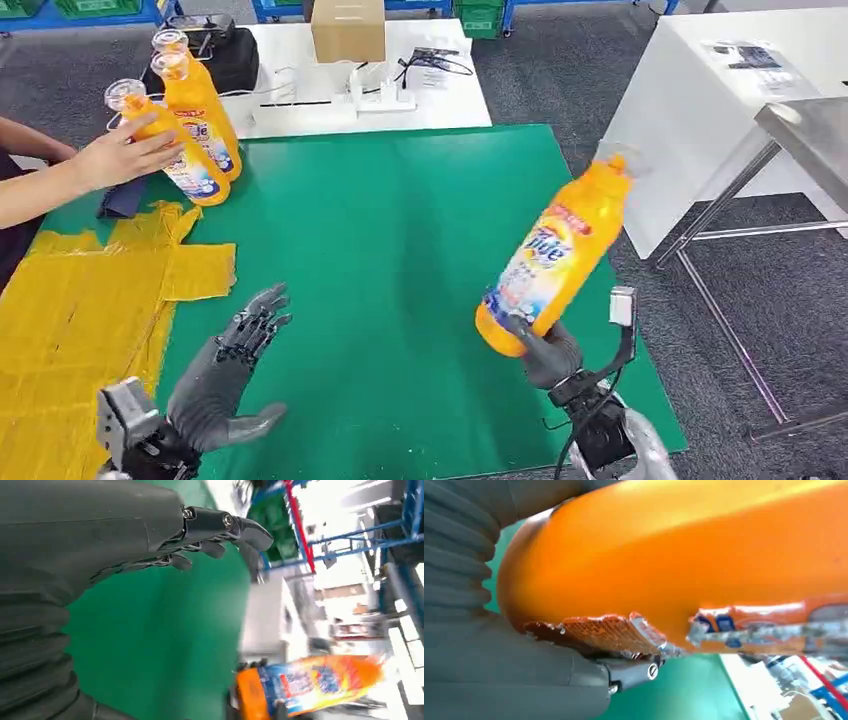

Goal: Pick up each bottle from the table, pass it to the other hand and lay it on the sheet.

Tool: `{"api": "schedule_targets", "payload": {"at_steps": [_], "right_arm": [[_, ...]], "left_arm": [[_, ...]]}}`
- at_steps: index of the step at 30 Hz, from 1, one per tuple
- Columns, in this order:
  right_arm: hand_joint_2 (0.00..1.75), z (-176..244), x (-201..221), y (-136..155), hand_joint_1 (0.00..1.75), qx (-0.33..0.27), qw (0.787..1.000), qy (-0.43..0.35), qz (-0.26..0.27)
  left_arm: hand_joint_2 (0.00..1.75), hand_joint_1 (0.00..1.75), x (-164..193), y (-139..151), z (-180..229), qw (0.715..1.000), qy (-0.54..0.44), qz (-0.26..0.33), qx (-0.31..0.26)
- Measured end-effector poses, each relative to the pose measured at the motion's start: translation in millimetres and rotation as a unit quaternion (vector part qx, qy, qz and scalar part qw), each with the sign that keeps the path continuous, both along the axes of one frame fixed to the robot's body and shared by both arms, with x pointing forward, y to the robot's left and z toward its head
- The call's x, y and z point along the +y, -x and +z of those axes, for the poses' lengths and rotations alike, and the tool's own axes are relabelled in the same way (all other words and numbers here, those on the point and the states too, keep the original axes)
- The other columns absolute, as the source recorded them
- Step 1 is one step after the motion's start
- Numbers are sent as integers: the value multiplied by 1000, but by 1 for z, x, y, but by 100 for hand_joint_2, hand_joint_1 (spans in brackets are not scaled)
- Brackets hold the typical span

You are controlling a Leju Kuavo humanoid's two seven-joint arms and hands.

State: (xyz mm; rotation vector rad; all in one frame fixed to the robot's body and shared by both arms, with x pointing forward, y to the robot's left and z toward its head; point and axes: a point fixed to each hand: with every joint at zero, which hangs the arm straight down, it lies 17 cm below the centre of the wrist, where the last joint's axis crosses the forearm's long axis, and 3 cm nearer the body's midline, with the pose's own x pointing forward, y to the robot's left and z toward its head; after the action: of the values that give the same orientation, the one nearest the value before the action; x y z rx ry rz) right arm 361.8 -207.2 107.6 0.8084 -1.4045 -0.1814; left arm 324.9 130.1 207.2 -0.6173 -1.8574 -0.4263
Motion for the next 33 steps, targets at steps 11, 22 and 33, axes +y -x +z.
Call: {"api": "schedule_targets", "payload": {"at_steps": [11,22,33], "right_arm": [[175,34,8,12,175,-40,999,-31,-11],[175,17,102,52,175,-75,986,95,115],[175,-45,187,108,175,-51,900,239,362]], "left_arm": [[175,0,4,1,8,1000,22,1,4],[175,0,-24,4,35,993,102,-26,45],[175,0,-74,9,66,987,116,-100,41]]}}
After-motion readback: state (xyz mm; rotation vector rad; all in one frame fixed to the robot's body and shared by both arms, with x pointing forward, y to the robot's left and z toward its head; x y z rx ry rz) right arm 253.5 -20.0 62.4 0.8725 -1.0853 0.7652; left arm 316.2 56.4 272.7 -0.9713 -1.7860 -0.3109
